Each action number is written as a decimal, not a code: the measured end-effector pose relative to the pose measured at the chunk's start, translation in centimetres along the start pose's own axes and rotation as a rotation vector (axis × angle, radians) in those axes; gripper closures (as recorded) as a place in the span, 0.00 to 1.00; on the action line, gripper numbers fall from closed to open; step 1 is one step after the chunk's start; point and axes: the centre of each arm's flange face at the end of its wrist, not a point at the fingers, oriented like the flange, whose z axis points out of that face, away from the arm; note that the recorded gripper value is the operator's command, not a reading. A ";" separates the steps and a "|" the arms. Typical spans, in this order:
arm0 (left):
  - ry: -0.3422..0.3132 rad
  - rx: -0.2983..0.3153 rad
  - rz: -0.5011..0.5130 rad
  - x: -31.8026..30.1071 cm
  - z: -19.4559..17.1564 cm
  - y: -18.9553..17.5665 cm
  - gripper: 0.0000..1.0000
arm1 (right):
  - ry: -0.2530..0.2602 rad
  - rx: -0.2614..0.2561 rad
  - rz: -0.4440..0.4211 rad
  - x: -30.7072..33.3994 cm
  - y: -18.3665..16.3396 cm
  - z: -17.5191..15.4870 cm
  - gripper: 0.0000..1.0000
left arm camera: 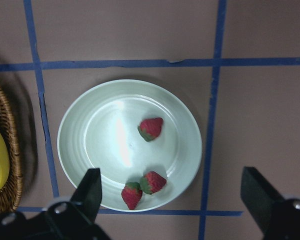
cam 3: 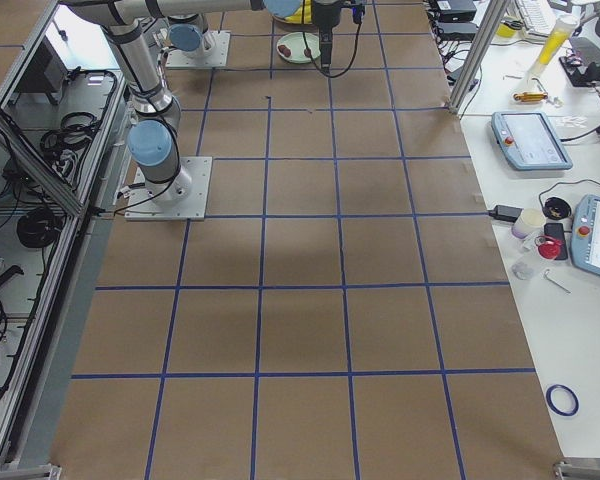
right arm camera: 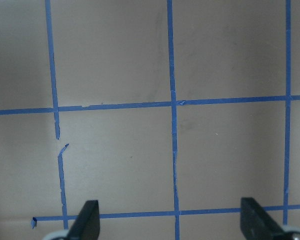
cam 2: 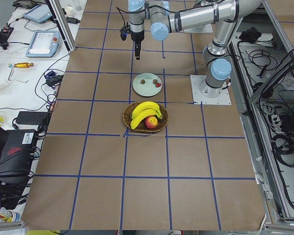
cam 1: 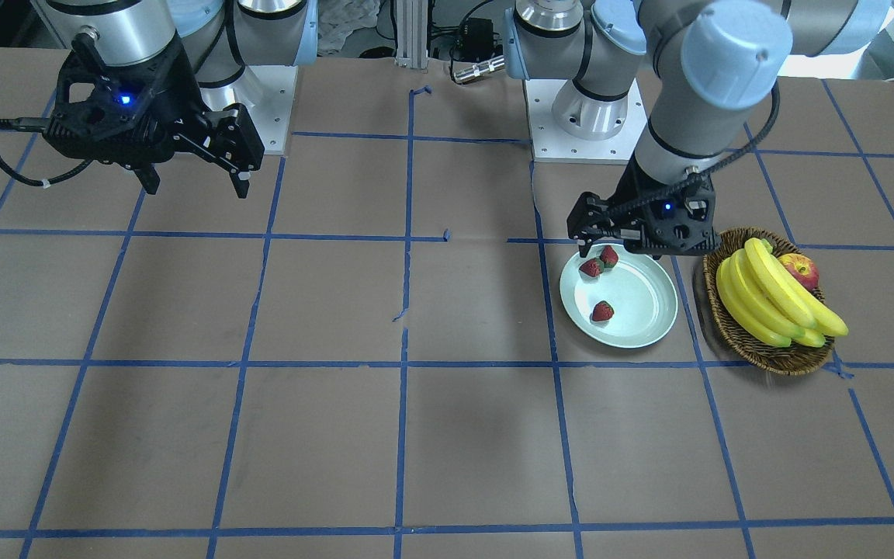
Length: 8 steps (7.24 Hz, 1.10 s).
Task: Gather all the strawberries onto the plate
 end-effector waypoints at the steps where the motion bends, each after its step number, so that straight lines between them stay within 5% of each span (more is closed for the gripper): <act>1: 0.003 0.029 0.003 1.8 -2.7 0.3 0.00 | 0.000 0.000 -0.001 0.0 0.0 0.0 0.00; 8: 0.008 0.122 -0.012 3.3 -7.3 1.0 0.00 | 0.003 0.001 -0.011 0.0 0.0 -0.1 0.00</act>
